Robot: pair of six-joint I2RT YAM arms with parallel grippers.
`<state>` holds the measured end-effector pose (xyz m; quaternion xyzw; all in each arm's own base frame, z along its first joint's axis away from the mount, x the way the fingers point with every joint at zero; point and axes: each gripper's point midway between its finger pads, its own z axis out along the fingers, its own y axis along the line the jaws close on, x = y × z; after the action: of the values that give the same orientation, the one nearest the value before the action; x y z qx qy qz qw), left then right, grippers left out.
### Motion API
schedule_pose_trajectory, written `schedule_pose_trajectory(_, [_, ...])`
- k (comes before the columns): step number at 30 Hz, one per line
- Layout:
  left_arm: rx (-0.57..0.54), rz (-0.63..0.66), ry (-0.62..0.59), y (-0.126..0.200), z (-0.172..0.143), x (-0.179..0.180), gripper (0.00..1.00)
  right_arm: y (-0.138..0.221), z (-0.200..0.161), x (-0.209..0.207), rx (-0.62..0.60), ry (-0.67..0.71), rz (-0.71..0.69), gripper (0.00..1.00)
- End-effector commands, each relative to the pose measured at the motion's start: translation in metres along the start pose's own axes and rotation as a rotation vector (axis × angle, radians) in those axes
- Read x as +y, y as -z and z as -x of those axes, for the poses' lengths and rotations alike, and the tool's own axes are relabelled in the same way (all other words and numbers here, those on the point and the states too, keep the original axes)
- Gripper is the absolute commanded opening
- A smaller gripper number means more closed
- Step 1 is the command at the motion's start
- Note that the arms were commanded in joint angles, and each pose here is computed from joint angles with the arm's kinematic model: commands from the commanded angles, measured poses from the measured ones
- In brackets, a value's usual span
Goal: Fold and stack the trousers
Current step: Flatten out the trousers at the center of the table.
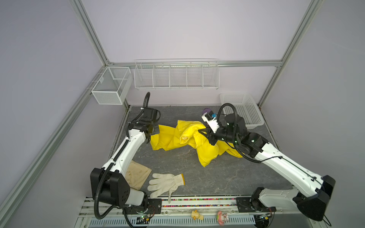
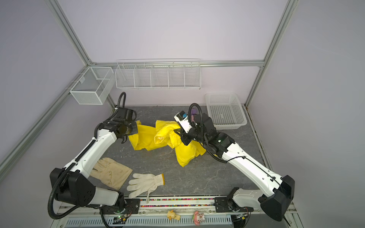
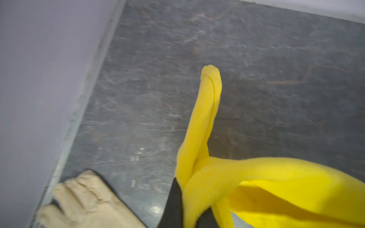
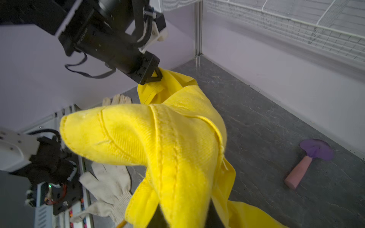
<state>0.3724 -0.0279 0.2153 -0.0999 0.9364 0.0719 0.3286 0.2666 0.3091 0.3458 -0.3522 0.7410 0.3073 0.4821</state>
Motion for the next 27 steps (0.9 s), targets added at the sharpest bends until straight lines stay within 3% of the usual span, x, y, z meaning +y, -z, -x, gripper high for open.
schedule_pose_trajectory(1, [-0.007, 0.185, -0.082, 0.012, 0.016, 0.052, 0.0, 0.033, 0.065, -0.008, -0.204, -0.211, -0.061, 0.07])
schedule_pose_trajectory(3, [-0.025, 0.168, -0.063, 0.009, 0.03, 0.055, 0.0, 0.041, 0.049, -0.034, -0.202, -0.37, -0.147, 0.06])
schedule_pose_trajectory(6, [-0.021, 0.053, -0.056, -0.01, 0.035, 0.029, 0.0, 0.043, 0.0, -0.069, -0.178, -0.589, -0.204, 0.06])
schedule_pose_trajectory(9, [0.045, -0.084, -0.057, -0.039, 0.022, -0.003, 0.0, 0.049, -0.06, -0.1, -0.147, -0.769, -0.264, 0.07])
schedule_pose_trajectory(11, [0.113, -0.104, -0.047, -0.058, 0.008, -0.014, 0.0, 0.053, -0.107, -0.117, -0.097, -0.886, -0.296, 0.1])
schedule_pose_trajectory(16, [0.159, -0.128, -0.032, -0.084, -0.01, -0.033, 0.0, 0.091, -0.211, -0.152, 0.121, -0.92, -0.596, 0.15])
schedule_pose_trajectory(18, [0.182, -0.131, -0.042, -0.092, -0.015, -0.039, 0.0, 0.111, -0.244, -0.168, 0.163, -0.942, -0.714, 0.24])
schedule_pose_trajectory(21, [0.204, -0.146, -0.064, -0.101, -0.021, -0.05, 0.0, 0.126, -0.27, -0.181, 0.221, -0.939, -0.804, 0.29])
schedule_pose_trajectory(23, [0.22, -0.145, -0.07, -0.106, -0.023, -0.053, 0.0, 0.139, -0.28, -0.188, 0.286, -0.893, -0.874, 0.47])
schedule_pose_trajectory(27, [0.231, -0.13, -0.07, -0.11, -0.024, -0.053, 0.0, 0.166, -0.265, -0.196, 0.34, -0.774, -0.959, 0.67])
